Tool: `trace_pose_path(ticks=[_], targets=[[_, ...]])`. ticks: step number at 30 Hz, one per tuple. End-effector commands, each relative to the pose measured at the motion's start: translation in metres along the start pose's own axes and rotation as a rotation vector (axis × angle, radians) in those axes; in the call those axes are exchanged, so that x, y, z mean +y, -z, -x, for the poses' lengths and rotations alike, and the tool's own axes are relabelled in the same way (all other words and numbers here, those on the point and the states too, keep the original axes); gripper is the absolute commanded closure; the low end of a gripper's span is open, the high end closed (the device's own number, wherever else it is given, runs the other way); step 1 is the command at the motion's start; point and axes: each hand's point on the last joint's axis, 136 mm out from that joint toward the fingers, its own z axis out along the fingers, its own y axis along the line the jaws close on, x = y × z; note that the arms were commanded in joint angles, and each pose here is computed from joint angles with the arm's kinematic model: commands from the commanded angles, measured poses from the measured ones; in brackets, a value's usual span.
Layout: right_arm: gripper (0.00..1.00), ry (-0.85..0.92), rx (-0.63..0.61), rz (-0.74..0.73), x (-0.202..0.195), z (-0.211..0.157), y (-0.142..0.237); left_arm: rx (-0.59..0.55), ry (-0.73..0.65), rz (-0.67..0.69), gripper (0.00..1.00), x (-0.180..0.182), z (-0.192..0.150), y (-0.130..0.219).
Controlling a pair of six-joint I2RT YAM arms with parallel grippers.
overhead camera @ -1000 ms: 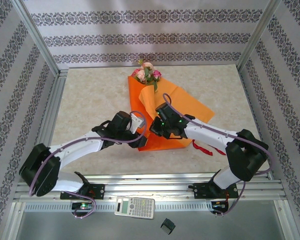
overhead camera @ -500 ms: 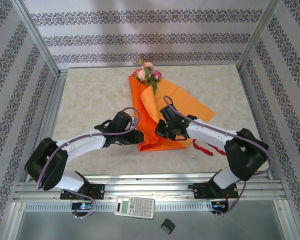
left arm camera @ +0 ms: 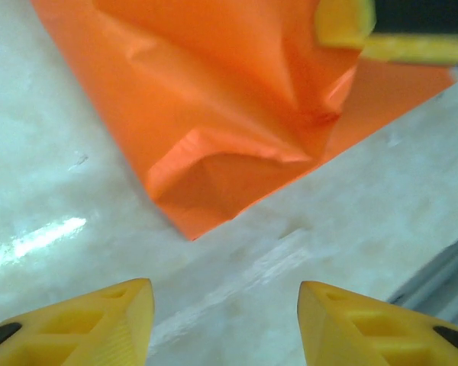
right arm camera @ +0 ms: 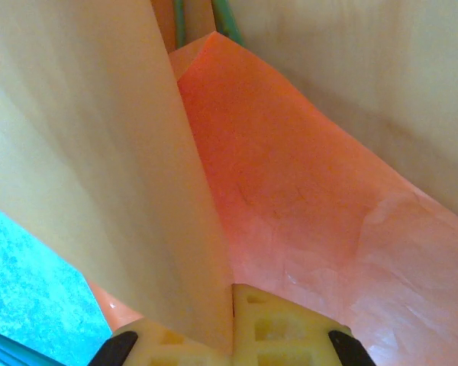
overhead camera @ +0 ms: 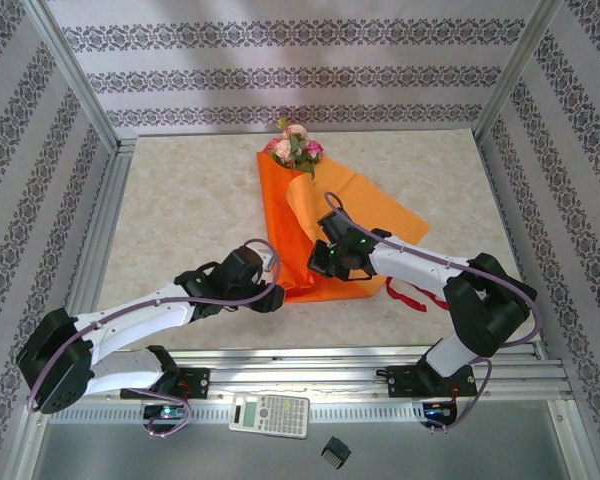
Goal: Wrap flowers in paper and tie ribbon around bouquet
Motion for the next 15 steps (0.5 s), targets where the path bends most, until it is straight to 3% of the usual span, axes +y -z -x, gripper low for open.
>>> trace_pose_path(ticks=[1,5,11,15], targets=[[1.00,-0.021,-0.004,-0.022,-0.006,0.001,0.010,-0.047,-0.118,0.112,0.47,0.012,0.012,-0.004],[1.00,-0.016,-0.019,-0.049,-0.016,-0.001,0.015,-0.101,-0.038,0.076,0.46,0.002,0.026,-0.007],[1.00,-0.008,0.011,-0.060,-0.028,-0.006,0.000,-0.043,0.128,0.053,0.45,-0.008,0.028,-0.016],[1.00,-0.010,0.018,-0.062,-0.028,-0.005,-0.007,-0.053,0.125,0.023,0.47,-0.016,0.037,-0.017]])
